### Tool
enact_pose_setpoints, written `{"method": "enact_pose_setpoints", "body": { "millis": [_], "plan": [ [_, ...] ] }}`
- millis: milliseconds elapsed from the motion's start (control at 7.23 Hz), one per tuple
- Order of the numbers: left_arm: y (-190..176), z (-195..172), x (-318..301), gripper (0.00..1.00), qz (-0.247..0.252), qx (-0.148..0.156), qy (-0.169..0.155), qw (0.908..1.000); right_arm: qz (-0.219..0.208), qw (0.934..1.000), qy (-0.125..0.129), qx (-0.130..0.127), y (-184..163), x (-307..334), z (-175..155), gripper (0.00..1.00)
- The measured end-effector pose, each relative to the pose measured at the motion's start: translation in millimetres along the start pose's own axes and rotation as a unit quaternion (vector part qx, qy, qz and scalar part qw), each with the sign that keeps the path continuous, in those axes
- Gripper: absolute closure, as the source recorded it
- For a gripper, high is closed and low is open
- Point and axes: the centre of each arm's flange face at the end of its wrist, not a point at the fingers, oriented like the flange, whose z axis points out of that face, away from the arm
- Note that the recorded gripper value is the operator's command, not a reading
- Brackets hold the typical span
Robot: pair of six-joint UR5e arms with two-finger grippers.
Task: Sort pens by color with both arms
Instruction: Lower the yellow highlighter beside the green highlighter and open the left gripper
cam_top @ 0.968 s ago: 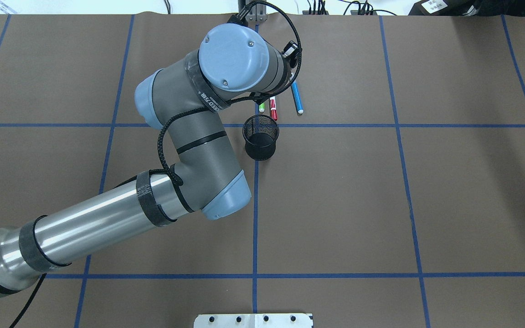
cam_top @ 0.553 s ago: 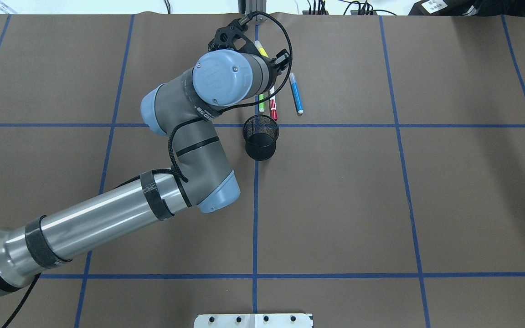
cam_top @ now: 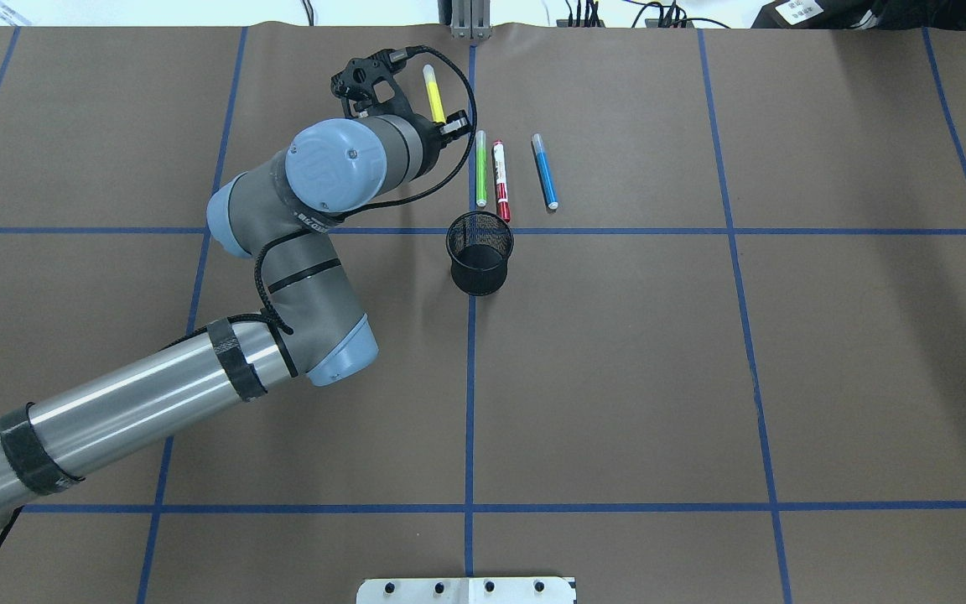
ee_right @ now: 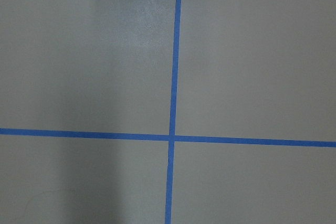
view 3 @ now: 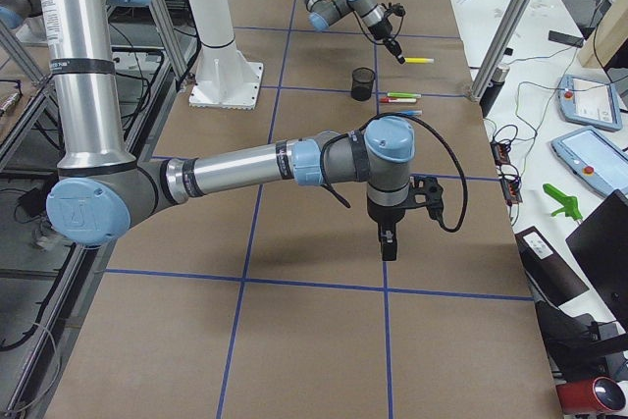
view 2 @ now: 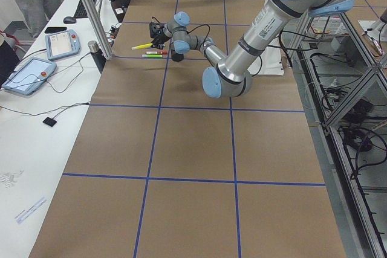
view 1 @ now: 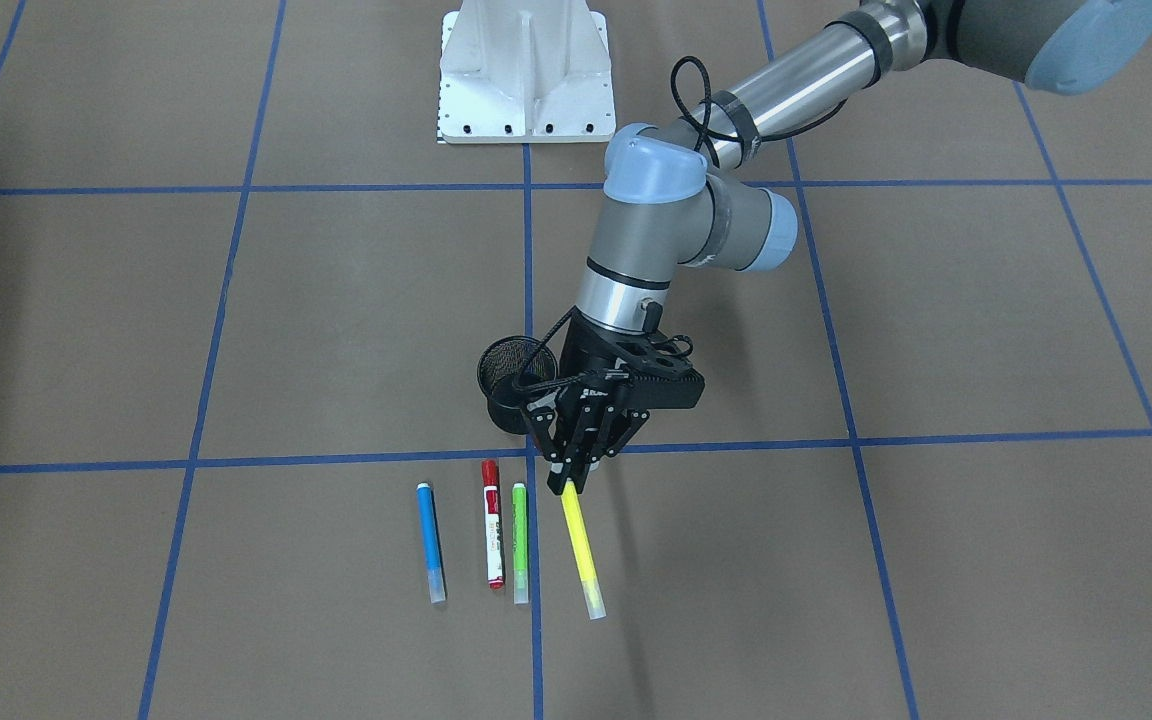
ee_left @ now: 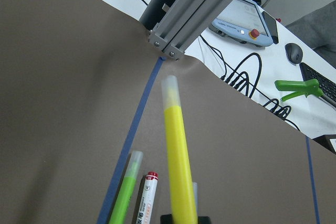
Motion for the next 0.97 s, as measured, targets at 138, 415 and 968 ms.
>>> {"method": "enact_pose_setpoints", "body": {
  "millis": [138, 415, 968],
  "plan": [
    [2.6, 5.5, -13.8, 1.00, 0.011, 0.002, -0.008, 0.9999, 0.000, 1.0000, 0.000, -0.001, 0.2, 0.3, 0.3, 0.00],
    [5.8, 10.7, -20.4, 0.01, 0.017, 0.006, -0.015, 0.9997, 0.002, 1.0000, 0.000, -0.001, 0.4, 0.1, 0.2, 0.00],
    [3.3, 7.2, -20.5, 0.00, 0.055, 0.015, -0.012, 0.9983, 0.003, 1.0000, 0.000, -0.002, 1.4, 1.5, 0.6, 0.00]
  ]
}}
